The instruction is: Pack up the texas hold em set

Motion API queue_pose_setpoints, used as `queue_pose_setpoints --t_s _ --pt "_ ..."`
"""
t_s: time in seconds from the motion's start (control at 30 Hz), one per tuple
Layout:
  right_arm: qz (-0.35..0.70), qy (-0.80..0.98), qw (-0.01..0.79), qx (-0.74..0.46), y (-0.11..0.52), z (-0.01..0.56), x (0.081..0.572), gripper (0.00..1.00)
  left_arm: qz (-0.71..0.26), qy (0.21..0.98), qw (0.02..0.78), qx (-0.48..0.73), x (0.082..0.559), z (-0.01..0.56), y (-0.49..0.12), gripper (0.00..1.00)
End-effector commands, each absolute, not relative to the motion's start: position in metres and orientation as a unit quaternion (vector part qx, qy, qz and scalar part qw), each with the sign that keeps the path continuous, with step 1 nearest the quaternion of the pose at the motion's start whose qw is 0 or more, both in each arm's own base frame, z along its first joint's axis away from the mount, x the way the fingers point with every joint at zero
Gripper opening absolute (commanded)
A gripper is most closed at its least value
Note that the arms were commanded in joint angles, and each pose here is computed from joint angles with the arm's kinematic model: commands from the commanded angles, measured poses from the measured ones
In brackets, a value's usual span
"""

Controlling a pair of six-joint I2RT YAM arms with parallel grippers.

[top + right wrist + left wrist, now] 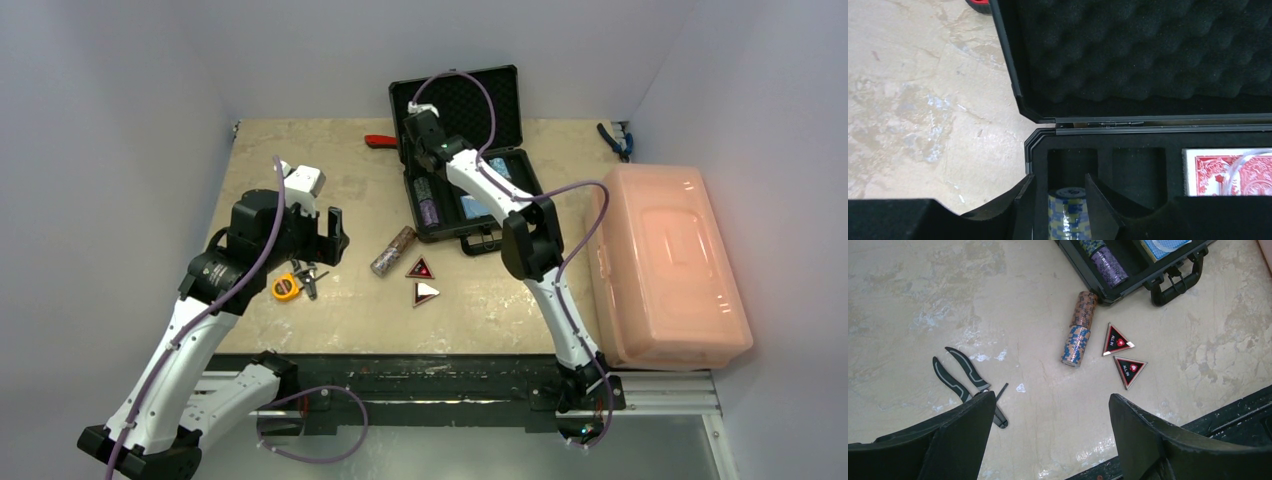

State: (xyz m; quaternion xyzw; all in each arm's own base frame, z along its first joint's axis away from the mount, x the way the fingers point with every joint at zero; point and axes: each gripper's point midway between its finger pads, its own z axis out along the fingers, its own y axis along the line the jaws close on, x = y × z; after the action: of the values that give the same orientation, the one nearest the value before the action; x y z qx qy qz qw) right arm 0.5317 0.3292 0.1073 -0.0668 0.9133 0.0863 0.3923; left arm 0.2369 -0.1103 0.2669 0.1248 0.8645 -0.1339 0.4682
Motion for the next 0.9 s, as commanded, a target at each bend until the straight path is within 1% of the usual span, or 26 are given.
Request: queue_pose_setpoints --t_s 0.0,0.27,0.6,0.87 --pt "0.092 0.9 0.422 -0.064 0.331 0.127 0.546 0.43 -0.129 0.858 0.481 0.125 0.242 0.272 -0.109 0.83" --pt "0.088 0.912 0.394 -0.068 0.329 0.101 0.536 0.33 -0.128 0.859 0.48 0.125 0.242 0.272 -0.109 0.83" --pt "0.077 0.924 0.37 -0.059 0.315 0.089 0.515 0.26 -0.128 0.857 0.483 0.126 0.241 0.273 -0.108 0.82" --pt "0.08 0.931 0.35 -0.063 0.31 0.078 0.49 0.24 -0.128 0.857 0.483 0.126 0.241 0.273 -0.108 0.82"
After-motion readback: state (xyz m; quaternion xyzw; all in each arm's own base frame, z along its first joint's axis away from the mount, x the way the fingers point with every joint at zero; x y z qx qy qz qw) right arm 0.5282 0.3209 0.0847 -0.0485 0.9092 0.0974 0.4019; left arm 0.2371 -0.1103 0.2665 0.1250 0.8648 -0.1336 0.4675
